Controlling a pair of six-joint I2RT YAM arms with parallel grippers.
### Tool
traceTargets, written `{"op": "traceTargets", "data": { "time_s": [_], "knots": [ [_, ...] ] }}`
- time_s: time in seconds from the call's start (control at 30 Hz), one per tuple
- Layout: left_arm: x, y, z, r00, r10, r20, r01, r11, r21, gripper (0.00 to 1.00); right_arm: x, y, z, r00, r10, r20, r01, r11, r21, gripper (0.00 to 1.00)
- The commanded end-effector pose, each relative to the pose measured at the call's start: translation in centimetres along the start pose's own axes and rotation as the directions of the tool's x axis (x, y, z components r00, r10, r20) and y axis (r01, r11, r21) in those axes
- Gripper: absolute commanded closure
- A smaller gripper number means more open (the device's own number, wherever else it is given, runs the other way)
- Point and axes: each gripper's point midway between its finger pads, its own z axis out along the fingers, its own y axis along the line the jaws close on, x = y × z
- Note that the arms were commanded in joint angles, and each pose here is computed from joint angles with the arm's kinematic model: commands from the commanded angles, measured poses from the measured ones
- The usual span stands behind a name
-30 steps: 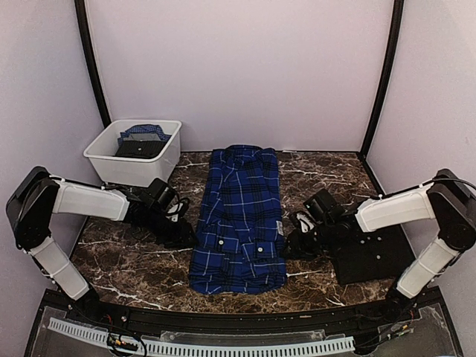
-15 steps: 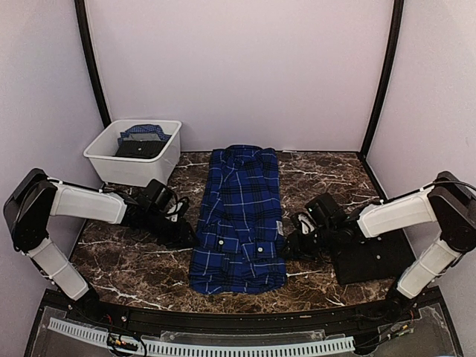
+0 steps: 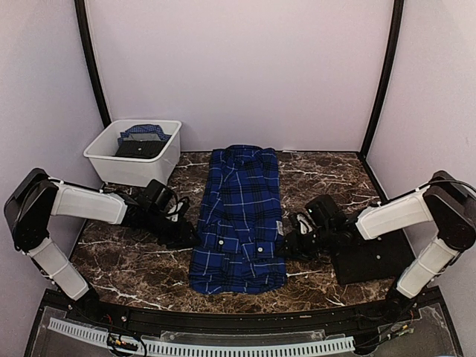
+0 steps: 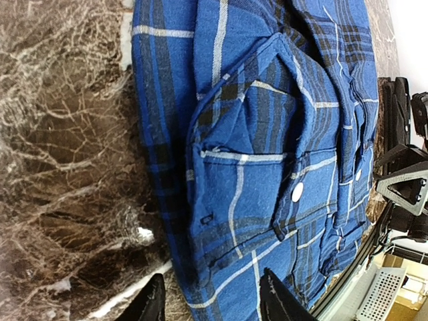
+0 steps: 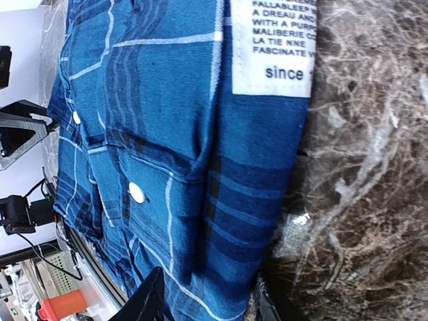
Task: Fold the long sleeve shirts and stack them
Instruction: Pick up the rectangle-folded shirt from the center of the board.
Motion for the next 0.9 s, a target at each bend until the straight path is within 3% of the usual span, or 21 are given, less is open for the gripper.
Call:
{"op": "traceTargets", "data": {
  "time_s": [0.0,0.3,0.6,0.87],
  "knots": [
    [0.8,0.6,0.7,0.999,-0.036,-0.040,0.037,0.999,0.019,0.53,0.3,0.2,0.7,1.000,-0.001,-0.011,0.001,1.000,-0.023,0.58],
    [1.9,1.6,1.9,0.990,-0.097,-0.102,0.097,0.995,-0.008,0.54,0.5,0.6,0.9,1.000,-0.005,-0.017,0.005,0.999,-0.042,0.59],
    [2.9,0.9,2.9,0.980,-0.129,-0.149,0.131,0.991,0.008,0.73,0.4,1.1,1.2,1.000,-0.008,-0.016,0.007,0.998,-0.068,0.64],
    [3.5,0.1,2.7,0.978,-0.129,-0.166,0.134,0.991,0.022,0.87,0.6,1.3,1.0,1.000,-0.009,-0.014,0.007,0.996,-0.084,0.83]
  ]
}}
